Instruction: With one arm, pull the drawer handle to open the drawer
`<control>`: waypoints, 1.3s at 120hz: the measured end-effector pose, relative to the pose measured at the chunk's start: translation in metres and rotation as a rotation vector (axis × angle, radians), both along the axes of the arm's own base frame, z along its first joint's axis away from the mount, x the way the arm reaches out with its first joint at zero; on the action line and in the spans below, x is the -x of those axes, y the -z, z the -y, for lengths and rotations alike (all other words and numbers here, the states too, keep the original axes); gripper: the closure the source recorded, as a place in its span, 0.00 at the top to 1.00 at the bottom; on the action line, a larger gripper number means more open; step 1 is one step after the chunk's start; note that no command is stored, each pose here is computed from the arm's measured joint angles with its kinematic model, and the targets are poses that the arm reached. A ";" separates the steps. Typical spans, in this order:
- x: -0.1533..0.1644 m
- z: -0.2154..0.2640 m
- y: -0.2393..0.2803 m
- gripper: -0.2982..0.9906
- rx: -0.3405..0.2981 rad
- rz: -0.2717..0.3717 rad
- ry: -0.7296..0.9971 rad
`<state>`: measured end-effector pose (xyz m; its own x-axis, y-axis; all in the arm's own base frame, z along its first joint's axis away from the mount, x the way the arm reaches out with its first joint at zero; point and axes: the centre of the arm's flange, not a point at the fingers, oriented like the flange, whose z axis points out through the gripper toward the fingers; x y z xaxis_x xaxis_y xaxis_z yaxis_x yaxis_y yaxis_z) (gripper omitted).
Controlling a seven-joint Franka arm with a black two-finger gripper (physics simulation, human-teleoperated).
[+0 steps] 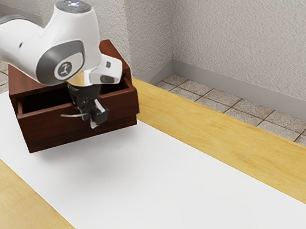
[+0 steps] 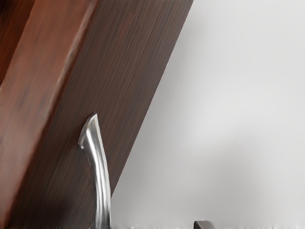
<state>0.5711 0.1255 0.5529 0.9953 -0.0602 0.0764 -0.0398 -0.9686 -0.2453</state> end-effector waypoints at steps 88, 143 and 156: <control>0.015 0.037 0.005 0.56 -0.004 0.030 -0.014; 0.022 0.057 0.000 0.51 -0.009 0.068 -0.023; 0.023 0.063 0.001 0.51 -0.007 0.069 -0.021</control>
<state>0.5485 0.0621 0.5518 0.9887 -0.0403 0.1445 -0.0024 -0.9672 -0.2539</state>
